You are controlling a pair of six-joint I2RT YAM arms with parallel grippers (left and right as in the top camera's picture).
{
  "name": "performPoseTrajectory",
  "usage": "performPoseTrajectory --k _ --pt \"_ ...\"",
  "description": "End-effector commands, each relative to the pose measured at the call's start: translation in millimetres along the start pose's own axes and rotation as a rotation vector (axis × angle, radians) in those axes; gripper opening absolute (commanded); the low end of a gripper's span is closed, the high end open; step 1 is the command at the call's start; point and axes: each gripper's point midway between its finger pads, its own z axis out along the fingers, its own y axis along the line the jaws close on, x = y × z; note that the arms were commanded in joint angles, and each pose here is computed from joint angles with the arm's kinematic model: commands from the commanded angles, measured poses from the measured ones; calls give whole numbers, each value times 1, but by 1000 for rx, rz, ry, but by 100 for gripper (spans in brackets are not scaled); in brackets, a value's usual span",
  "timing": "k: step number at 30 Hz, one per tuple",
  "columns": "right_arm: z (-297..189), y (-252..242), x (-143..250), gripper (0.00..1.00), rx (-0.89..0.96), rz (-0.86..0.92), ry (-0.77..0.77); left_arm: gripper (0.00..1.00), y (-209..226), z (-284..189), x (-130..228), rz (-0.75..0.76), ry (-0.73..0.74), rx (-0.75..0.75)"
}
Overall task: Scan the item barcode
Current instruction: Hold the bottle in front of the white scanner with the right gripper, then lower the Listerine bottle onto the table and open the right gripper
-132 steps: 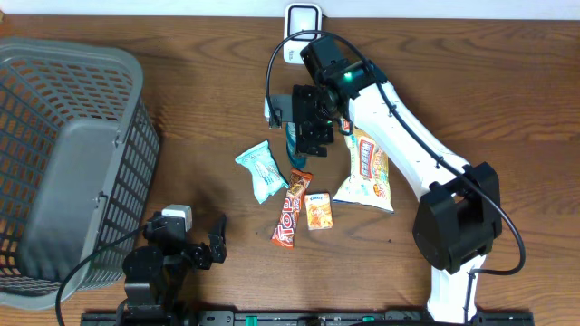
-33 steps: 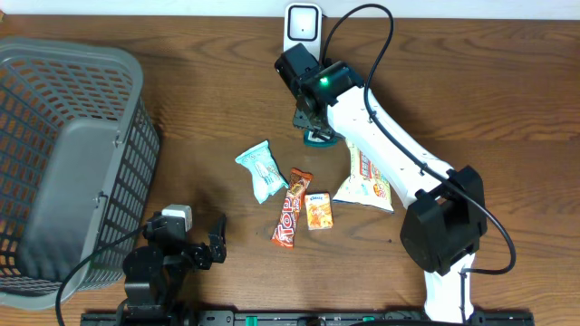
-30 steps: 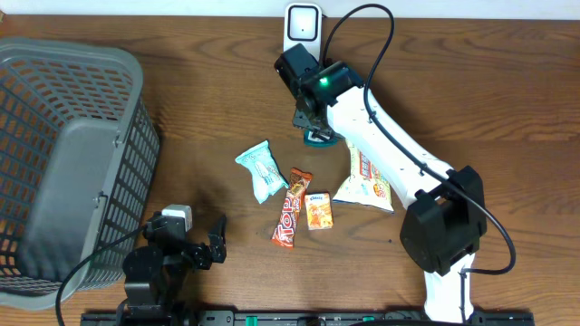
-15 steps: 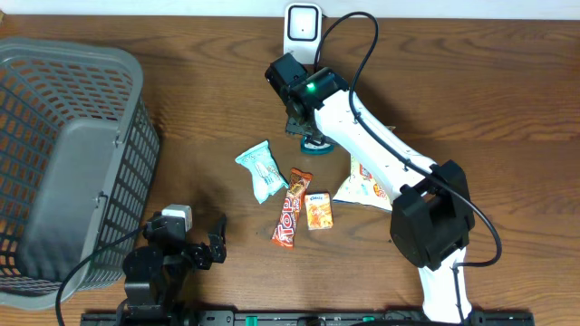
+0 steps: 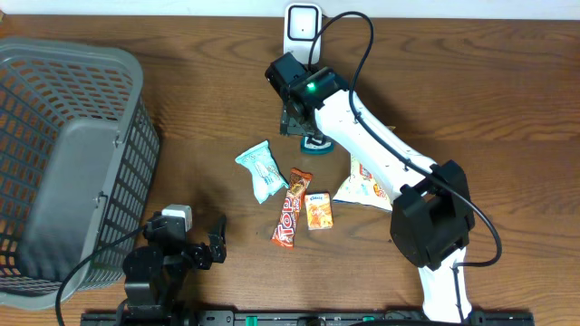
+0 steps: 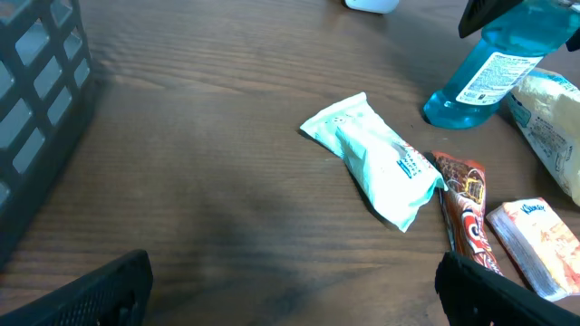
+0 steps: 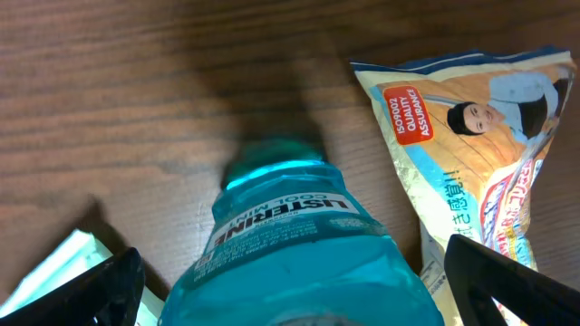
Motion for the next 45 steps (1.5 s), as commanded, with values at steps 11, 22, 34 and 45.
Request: performPoseTrajectory --k 11,22,34,45 --pt "-126 4 -31 99 -300 -431 -134 100 0 2 7 3 21 7" --pt "-155 -49 -40 99 -301 -547 -157 100 0 2 7 3 21 7" --pt "-159 -137 -47 99 -447 -409 -87 100 0 2 7 3 21 7" --pt "-140 -136 2 99 -798 -611 -353 100 0 2 7 3 21 7"
